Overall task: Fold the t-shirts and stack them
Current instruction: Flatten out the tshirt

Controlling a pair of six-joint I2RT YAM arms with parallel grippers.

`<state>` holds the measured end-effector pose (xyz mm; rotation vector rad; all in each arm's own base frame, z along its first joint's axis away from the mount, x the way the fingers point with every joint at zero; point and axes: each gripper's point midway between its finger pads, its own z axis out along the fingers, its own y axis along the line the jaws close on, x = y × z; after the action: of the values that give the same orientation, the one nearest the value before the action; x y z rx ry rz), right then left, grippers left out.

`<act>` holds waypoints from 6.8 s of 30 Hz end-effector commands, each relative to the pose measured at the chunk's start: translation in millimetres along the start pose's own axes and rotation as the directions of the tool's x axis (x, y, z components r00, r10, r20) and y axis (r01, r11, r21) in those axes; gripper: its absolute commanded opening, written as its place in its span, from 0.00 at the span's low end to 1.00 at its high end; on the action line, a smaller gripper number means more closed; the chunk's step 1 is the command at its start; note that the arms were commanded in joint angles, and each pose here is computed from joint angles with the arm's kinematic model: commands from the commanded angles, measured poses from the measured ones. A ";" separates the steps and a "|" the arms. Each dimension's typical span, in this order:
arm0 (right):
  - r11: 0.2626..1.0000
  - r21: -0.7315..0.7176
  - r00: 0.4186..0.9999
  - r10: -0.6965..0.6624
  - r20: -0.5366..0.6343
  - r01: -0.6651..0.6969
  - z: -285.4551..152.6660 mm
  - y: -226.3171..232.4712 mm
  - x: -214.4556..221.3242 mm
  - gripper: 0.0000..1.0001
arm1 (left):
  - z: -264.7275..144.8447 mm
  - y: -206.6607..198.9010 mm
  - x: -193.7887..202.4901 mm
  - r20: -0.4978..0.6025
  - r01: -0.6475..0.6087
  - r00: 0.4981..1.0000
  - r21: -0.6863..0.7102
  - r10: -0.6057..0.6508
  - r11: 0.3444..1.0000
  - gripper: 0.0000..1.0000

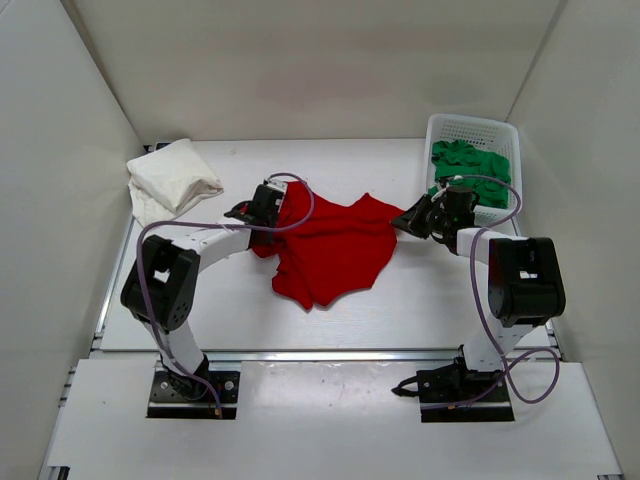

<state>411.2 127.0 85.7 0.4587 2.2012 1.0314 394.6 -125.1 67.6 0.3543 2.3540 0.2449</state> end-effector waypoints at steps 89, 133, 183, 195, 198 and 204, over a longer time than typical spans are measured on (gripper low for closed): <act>0.963 0.143 0.972 -0.219 -0.083 0.229 52.4 -5.0 54.4 0.40 | -182.2 96.9 -87.0 0.299 0.625 0.469 0.552 -0.831 0.552 0.00; 0.856 -0.316 0.911 -0.361 0.199 0.408 22.4 227.4 -208.9 0.07 | -209.5 102.7 -54.8 0.410 0.691 0.447 0.405 -0.795 0.598 0.00; 0.947 -0.282 0.901 -0.255 -0.352 0.158 92.6 142.0 241.6 0.35 | -158.8 59.3 -19.5 0.348 0.707 0.428 0.446 -0.834 0.549 0.00; 0.946 -0.309 0.886 -0.226 -0.405 0.100 92.0 147.6 243.3 0.05 | -150.9 57.6 -8.6 0.335 0.720 0.437 0.426 -0.835 0.548 0.00; 0.931 -0.341 0.896 -0.255 -0.364 0.127 74.1 159.1 222.1 0.00 | -151.5 59.5 -11.4 0.347 0.716 0.437 0.424 -0.830 0.555 0.00; 0.892 -0.364 0.926 -0.342 -0.157 0.268 -11.1 179.5 136.6 0.00 | -186.2 98.0 -71.0 0.466 0.688 0.374 0.439 -0.801 0.577 0.00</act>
<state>301.4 345.7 100.8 -0.0802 2.3400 1.3481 314.0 -81.3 201.9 -0.5572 1.7716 -0.4888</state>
